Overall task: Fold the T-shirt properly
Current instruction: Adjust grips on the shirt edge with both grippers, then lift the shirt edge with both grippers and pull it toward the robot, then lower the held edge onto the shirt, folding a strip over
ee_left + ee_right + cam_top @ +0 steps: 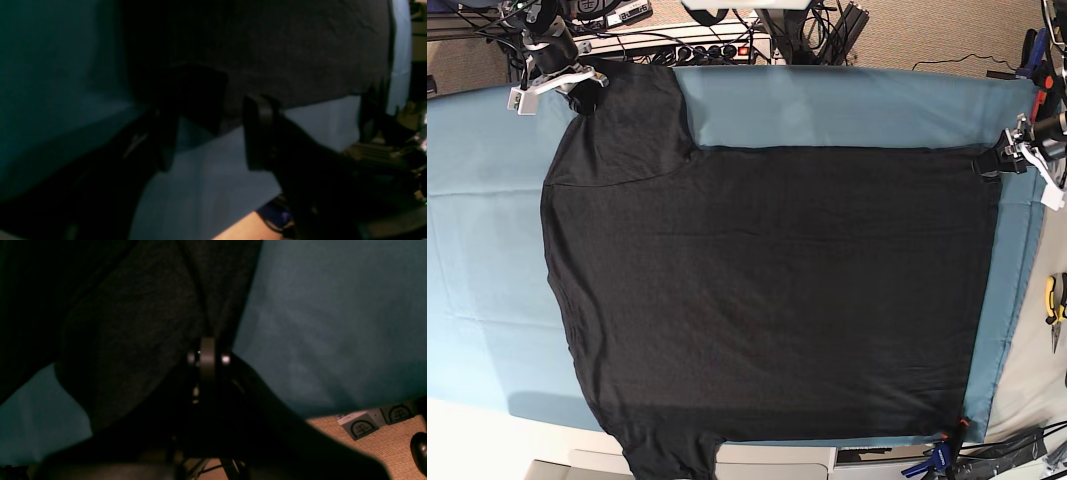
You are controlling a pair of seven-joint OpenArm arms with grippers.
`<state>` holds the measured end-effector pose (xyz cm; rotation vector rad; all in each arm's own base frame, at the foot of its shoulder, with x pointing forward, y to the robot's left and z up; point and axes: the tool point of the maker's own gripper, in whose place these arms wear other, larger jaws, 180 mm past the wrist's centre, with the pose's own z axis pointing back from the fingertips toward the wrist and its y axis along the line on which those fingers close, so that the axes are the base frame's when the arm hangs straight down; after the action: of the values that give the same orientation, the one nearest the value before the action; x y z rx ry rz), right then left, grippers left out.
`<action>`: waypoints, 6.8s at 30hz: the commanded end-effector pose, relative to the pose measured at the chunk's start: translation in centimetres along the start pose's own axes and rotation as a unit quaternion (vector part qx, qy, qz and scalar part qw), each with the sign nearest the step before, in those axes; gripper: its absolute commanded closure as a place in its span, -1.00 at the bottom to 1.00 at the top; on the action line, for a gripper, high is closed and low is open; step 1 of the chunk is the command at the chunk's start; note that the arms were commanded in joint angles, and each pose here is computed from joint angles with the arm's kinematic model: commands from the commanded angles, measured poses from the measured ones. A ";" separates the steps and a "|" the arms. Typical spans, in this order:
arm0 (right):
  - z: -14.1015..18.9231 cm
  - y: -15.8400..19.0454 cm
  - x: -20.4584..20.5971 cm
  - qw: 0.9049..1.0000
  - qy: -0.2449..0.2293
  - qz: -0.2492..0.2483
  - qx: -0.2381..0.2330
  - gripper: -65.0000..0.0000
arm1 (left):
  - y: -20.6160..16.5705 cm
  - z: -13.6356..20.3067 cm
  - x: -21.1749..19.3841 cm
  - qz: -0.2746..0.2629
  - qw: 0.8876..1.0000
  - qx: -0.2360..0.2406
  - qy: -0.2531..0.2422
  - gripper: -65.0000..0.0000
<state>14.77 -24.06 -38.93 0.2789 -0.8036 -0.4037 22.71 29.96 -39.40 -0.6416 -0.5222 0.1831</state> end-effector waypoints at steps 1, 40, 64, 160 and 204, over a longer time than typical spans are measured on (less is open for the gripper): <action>0.2 0.0 0.3 1.000 -0.002 0.008 0.001 1.00 | 0.5 0.8 1.1 -0.016 1.000 0.017 -0.004 0.06; 1.5 1.9 1.5 0.997 -0.009 0.051 0.048 1.00 | 1.1 2.3 1.5 -0.043 0.998 0.033 0.016 1.00; 8.7 -2.1 0.3 0.998 0.017 0.061 -0.015 1.00 | 2.9 8.6 -0.6 -0.001 0.999 0.036 -0.016 1.00; 0.9 5.4 12.1 0.976 -0.113 0.168 0.085 1.00 | -1.3 12.5 1.6 -0.110 0.989 0.040 -0.091 1.00; -9.9 5.0 16.6 0.981 -0.099 0.160 0.043 1.00 | -1.7 4.4 6.2 -0.197 0.974 0.094 -0.059 1.00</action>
<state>32.78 -25.74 -34.72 0.1969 -0.9822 -0.1004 24.66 32.36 -34.61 -0.3454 -0.6741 -0.0854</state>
